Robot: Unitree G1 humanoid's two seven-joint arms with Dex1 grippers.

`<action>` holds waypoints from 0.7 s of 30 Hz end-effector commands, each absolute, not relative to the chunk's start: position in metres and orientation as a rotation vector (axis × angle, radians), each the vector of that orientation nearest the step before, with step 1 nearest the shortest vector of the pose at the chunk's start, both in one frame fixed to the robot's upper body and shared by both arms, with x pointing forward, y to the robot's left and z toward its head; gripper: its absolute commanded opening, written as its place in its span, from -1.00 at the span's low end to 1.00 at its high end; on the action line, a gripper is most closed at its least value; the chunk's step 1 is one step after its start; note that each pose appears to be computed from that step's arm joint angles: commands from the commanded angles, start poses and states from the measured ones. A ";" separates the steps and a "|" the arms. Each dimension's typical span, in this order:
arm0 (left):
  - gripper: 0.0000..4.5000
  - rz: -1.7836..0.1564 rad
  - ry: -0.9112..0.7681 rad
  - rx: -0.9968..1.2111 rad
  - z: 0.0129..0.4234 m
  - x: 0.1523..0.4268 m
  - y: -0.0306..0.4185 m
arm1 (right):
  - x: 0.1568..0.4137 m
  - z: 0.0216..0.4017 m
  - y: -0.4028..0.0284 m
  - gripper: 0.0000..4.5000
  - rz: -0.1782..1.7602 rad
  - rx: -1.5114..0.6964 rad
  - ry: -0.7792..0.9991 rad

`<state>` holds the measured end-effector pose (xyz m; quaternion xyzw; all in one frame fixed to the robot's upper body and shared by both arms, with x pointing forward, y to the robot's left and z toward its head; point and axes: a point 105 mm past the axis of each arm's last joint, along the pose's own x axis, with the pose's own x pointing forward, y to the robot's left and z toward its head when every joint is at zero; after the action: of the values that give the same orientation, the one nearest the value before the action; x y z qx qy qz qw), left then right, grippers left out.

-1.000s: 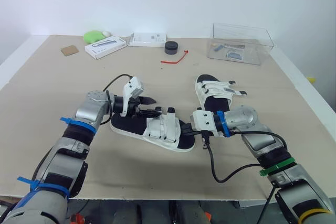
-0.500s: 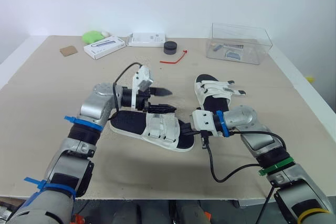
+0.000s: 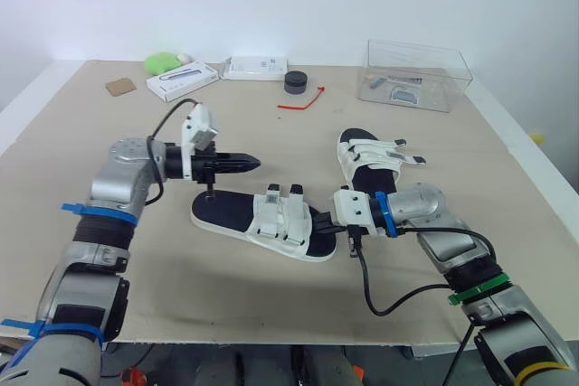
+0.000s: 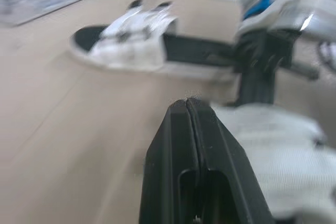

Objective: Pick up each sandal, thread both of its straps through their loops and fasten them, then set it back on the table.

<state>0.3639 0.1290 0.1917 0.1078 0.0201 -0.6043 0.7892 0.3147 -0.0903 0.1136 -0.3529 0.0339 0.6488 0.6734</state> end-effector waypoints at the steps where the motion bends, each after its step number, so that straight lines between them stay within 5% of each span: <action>1: -0.99 -1.286 -0.023 0.341 0.199 0.361 0.142 | 0.317 0.090 -0.111 -1.00 1.428 -0.812 0.224; 6: -0.99 -1.359 0.029 0.523 0.168 0.346 0.144 | 0.317 0.089 -0.110 -1.00 1.435 -0.813 0.223; 19: 0.88 -1.436 -0.005 0.636 0.153 0.346 0.131 | 0.317 0.089 -0.112 -1.00 1.432 -0.827 0.220; 21: 0.95 -1.448 -0.008 0.636 0.151 0.347 0.125 | 0.317 0.089 -0.113 -1.00 1.430 -0.828 0.219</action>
<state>0.3442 0.1279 0.1417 0.2703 0.0128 -0.6542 0.7063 0.3150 -0.0917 0.1135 -0.3559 0.0323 0.6502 0.6705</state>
